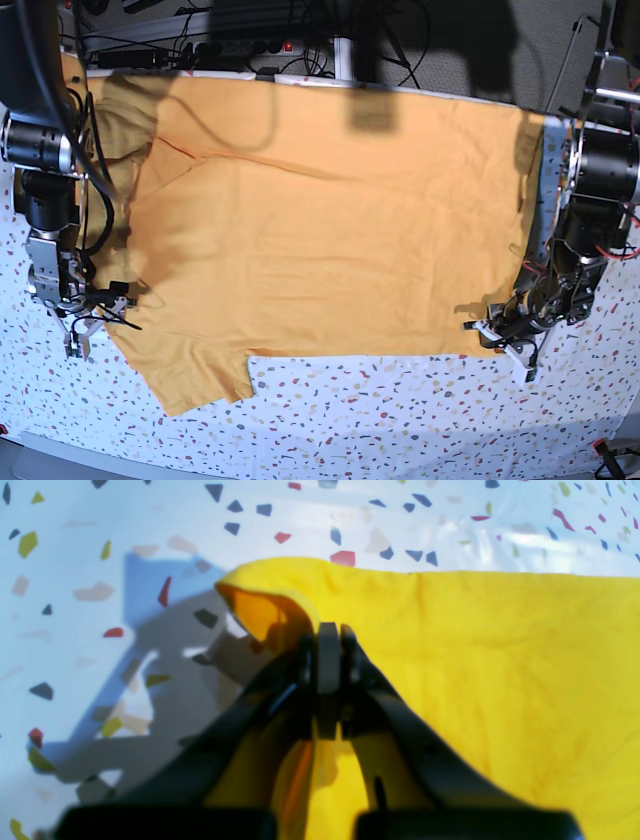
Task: Fold the T-shirt properly
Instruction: 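Move the right gripper along the shirt side and grasp the hem corner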
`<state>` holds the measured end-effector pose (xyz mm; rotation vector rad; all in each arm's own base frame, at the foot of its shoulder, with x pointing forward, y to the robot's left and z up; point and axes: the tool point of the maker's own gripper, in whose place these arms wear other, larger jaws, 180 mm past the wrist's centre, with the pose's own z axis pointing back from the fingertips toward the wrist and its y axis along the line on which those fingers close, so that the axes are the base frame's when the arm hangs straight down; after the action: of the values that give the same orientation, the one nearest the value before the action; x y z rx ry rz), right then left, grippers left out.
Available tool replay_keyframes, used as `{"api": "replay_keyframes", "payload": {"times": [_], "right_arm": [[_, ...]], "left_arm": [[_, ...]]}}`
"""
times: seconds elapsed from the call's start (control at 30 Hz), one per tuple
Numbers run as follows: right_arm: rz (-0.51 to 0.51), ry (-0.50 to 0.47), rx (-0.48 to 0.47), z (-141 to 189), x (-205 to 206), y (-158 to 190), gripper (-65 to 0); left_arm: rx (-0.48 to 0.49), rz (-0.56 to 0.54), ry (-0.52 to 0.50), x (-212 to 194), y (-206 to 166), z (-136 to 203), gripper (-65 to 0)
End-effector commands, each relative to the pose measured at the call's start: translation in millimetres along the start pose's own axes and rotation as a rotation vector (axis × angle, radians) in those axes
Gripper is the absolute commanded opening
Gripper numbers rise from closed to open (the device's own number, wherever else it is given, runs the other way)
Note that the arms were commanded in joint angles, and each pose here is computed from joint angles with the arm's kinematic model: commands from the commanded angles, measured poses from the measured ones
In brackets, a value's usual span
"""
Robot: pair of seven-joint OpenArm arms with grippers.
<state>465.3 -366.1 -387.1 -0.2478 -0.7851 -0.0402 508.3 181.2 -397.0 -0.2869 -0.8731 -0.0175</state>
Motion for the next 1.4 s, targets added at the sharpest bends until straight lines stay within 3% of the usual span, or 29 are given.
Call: {"api": "replay_keyframes", "payload": {"times": [0.0, 0.17, 0.33, 0.63, 0.73, 1.1, 1.2, 1.37], "right_arm": [[-0.009, -0.073, -0.026, 6.3, 30.6, -18.3, -23.5], [-0.011, -0.074, -0.064, 11.0, 30.1, -42.3, -23.5], [-0.076, -0.052, -0.065, 13.9, 17.6, -56.6, -23.5], [-0.041, 0.036, 0.111, 7.4, -50.9, -10.6, -23.5], [-0.024, 0.035, 0.171, 9.0, -51.1, -0.2, -23.5], [-0.033, 0.013, 0.252, 12.4, -31.5, 13.2, -24.5], [-0.029, 0.011, 0.265, 13.0, -31.2, 15.4, -36.6], [-0.029, 0.004, 0.263, 12.9, -29.5, 14.9, -65.0]], "left_arm": [[-0.013, -0.007, -0.078, 36.3, -2.1, 3.6, -65.0], [-0.012, -0.007, -0.078, 36.3, -2.0, 3.6, -65.0], [-0.012, -0.007, -0.078, 36.3, -1.8, 3.7, -65.0], [-0.012, -0.007, -0.08, 36.7, -2.0, 3.6, -65.0], [-0.012, -0.007, -0.079, 36.4, -2.0, 3.6, -65.0], [-0.012, -0.007, -0.079, 36.6, -2.0, 3.6, -65.0], [-0.012, -0.007, -0.079, 36.4, -2.0, 3.6, -65.0], [-0.013, -0.007, -0.079, 36.6, -2.1, 3.6, -65.0]]}}
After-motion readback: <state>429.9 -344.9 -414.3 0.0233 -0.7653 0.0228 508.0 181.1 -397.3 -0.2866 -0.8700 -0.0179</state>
